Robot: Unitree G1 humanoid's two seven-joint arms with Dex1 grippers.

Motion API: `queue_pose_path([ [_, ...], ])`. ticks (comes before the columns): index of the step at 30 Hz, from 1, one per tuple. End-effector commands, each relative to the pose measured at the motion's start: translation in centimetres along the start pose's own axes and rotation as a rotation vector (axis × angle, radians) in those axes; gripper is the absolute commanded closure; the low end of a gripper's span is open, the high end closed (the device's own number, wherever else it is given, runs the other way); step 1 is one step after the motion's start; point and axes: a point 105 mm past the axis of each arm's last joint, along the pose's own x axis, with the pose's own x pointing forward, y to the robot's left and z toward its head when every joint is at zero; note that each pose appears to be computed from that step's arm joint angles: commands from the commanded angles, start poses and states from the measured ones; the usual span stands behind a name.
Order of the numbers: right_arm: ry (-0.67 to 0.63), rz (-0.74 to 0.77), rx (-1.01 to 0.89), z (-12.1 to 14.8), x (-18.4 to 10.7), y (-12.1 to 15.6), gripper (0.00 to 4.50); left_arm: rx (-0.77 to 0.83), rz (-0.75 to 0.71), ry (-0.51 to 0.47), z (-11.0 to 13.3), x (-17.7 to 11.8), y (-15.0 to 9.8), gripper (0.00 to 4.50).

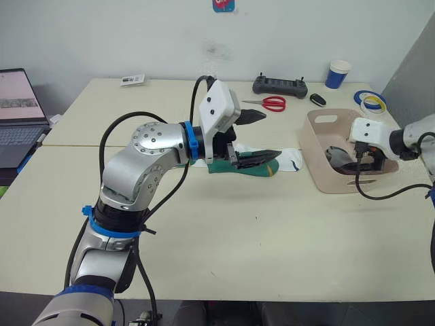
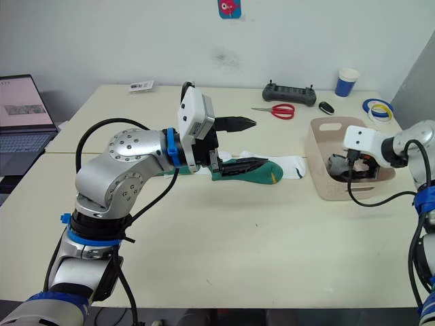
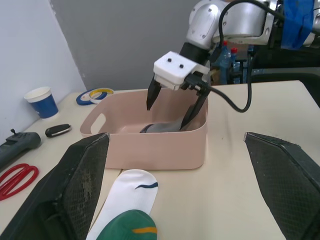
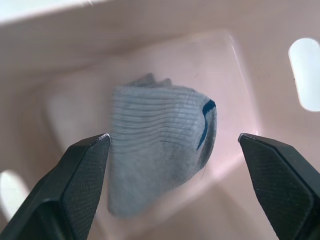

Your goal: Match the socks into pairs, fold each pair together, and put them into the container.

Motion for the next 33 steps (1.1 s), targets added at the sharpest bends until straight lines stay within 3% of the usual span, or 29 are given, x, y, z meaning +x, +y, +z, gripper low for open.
queue_pose_path([
  [1, -0.071, -0.090, 0.027, 2.0, -3.5, -2.3, 0.03, 0.043, -0.016, -0.027, 0.9, 0.0, -0.2, 0.00],
  [9, -0.216, -0.149, 0.132, 4.2, -5.7, -3.4, 0.03, 0.045, -0.010, 0.003, 0.4, -0.9, 0.1, 0.00],
  [12, -0.345, -0.139, 0.142, 6.6, -5.3, -2.6, 0.03, 0.054, 0.013, 0.034, -0.2, -1.8, 0.4, 0.00],
  [16, -0.569, -0.089, 0.205, 11.2, -4.0, 0.6, 0.03, 0.046, 0.136, 0.100, -2.0, -4.3, 1.6, 0.00],
  [19, -0.655, -0.061, 0.256, 13.1, -2.6, 3.4, 0.03, 0.023, 0.222, 0.110, -2.9, -5.6, 2.0, 0.00],
  [22, -0.757, -0.073, 0.335, 14.9, -0.7, 6.6, 0.03, -0.026, 0.395, 0.145, -5.6, -8.1, 2.0, 0.00],
  [26, -0.716, -0.156, 0.343, 13.3, 3.1, 11.5, 0.03, -0.122, 0.620, 0.202, -10.5, -11.8, -0.1, 0.00],
  [33, -0.627, -0.239, 0.409, 9.7, 6.9, 17.2, 0.03, -0.166, 0.951, 0.254, -14.9, -16.4, -2.7, 0.00],
])
